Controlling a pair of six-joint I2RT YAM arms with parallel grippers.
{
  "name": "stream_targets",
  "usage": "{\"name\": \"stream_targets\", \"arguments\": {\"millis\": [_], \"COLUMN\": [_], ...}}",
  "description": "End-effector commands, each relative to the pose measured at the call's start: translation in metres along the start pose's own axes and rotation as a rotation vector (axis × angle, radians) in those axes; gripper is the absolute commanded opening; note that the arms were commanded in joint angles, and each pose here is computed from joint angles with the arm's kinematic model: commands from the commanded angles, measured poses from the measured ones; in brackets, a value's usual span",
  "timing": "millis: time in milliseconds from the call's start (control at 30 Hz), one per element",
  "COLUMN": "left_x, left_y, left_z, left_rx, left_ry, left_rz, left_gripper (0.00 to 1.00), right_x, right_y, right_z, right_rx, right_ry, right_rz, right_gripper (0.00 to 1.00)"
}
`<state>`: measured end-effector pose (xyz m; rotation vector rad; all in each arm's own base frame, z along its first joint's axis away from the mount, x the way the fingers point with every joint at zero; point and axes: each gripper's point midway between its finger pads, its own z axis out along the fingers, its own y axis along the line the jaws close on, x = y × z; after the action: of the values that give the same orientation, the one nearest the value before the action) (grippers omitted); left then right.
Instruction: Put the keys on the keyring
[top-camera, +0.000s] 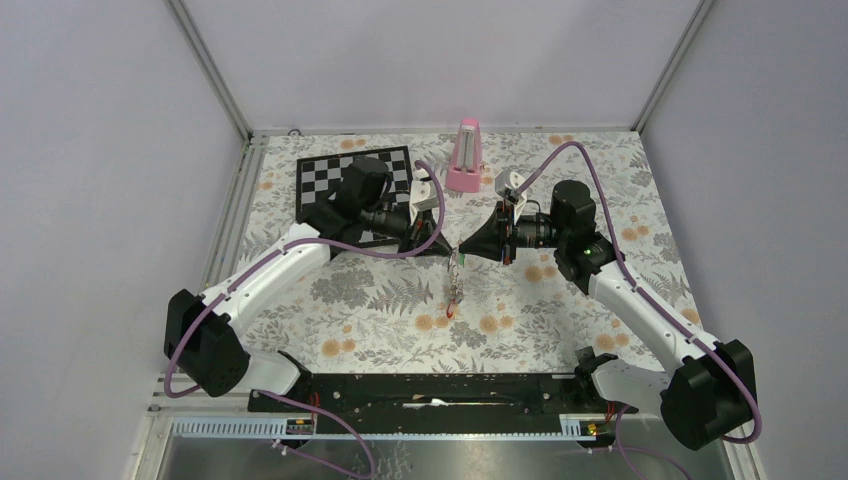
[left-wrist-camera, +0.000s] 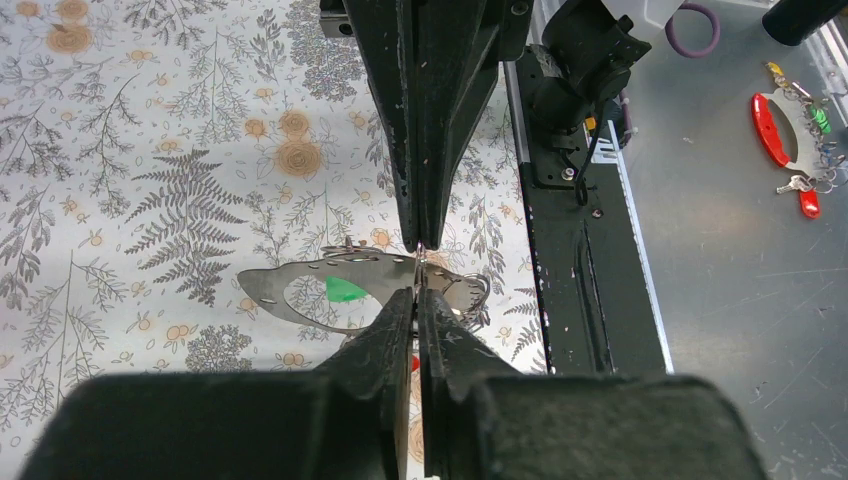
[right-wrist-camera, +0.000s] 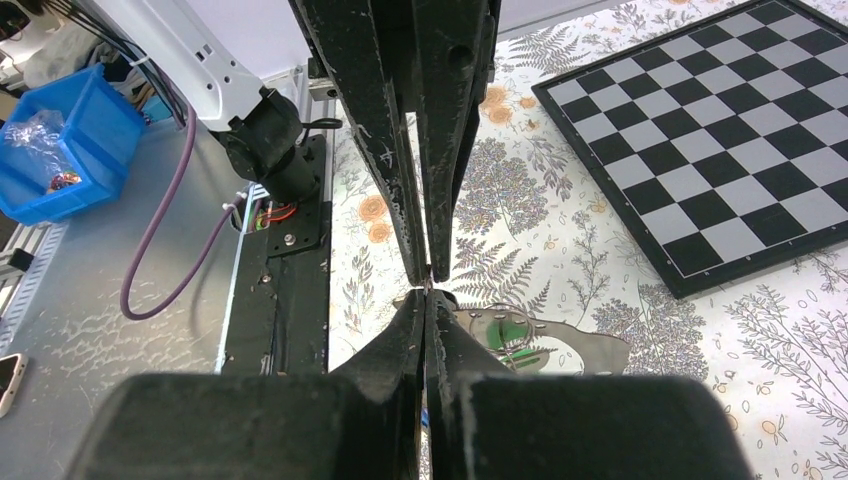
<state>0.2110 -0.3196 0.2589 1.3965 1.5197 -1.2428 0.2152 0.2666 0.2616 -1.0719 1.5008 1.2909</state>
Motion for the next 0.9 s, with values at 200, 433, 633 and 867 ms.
{"name": "stream_targets", "arguments": {"millis": [200, 433, 633, 867], "left_x": [-0.001, 0.008, 0.005, -0.002], "left_y": [-0.005, -0.002, 0.002, 0.001], "left_z": [0.003, 0.011, 0.015, 0.010], "left_rx": [0.056, 0.076, 0.086, 0.069], "left_ry": [-0.010, -0.010, -0.020, -0.019], "left_rz": [-0.024, -0.098, -0.134, -0.059], "left_gripper": [0.00, 0.00, 0.10, 0.31], "right_x": [-0.022, -0.023, -0.021, -0.011], "right_y": [0.003, 0.002, 0.002, -0.002], "right_z": [-0.002, -0.002, -0.001, -0.003], "right_rx": [-0.013, -0.011, -0.014, 0.010], "right_ry": [-0.049, -0.052, -0.058, -0.037], "right_rz": [-0.084, -0.093, -0.083, -0.090], "right_gripper": [0.00, 0.00, 0.00, 0.00]}}
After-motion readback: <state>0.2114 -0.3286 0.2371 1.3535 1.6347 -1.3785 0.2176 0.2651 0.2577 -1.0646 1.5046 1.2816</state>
